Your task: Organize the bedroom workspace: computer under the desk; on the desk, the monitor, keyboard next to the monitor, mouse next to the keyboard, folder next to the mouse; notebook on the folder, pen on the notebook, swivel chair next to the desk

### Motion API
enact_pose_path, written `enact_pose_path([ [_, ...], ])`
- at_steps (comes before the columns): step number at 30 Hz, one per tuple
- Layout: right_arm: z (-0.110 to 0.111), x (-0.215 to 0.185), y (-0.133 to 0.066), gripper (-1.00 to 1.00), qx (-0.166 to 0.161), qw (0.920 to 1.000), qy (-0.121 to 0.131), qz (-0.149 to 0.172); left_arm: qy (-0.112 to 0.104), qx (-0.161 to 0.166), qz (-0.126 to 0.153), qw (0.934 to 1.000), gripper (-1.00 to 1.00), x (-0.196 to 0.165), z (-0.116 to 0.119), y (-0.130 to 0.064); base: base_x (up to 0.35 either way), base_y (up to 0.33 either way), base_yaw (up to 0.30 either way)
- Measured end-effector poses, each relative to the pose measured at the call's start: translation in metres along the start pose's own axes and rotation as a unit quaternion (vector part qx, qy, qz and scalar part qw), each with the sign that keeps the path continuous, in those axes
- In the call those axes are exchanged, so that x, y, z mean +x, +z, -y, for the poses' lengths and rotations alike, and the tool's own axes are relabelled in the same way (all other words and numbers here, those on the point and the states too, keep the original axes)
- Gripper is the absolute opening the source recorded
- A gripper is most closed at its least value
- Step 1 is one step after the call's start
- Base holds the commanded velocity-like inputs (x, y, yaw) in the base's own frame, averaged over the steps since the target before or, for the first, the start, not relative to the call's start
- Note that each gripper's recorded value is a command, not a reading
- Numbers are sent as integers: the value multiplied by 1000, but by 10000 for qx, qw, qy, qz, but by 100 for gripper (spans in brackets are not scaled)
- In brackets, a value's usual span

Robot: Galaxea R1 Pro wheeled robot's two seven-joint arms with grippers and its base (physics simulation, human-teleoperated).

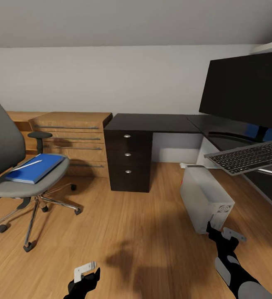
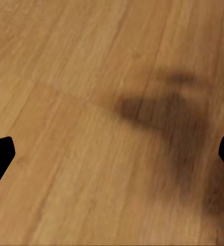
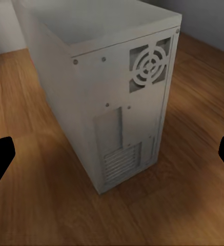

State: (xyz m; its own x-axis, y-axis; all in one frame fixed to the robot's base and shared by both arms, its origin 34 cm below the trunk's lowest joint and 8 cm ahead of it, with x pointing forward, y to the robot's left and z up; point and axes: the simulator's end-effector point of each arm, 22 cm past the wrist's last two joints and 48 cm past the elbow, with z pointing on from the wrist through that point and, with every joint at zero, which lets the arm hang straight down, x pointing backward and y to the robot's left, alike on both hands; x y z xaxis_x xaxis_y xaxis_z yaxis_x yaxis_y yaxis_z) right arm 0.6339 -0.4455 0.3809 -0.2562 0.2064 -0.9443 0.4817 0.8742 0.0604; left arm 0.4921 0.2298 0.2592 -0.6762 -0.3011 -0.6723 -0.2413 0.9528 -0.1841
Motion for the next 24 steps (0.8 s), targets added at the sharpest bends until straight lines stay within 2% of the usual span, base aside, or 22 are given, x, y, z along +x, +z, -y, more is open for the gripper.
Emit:
enact_pose_path([
  [11, -2, 0, 0, 100, -37, 10000, -33, 3, -2, -29, -6, 10000, 100, 3, 0, 0, 23, 0, 0],
  [18, -6, 16, 2, 100, -141, 9994, -315, -98, -3, -92, -151, 9998, 100, 17, -5, 4, 2, 0, 0],
  [24, -6, 25, 3, 100, -152, 9991, -395, -85, 1, -136, -272, 9995, 100, 29, -9, 7, 0, 0, 0],
])
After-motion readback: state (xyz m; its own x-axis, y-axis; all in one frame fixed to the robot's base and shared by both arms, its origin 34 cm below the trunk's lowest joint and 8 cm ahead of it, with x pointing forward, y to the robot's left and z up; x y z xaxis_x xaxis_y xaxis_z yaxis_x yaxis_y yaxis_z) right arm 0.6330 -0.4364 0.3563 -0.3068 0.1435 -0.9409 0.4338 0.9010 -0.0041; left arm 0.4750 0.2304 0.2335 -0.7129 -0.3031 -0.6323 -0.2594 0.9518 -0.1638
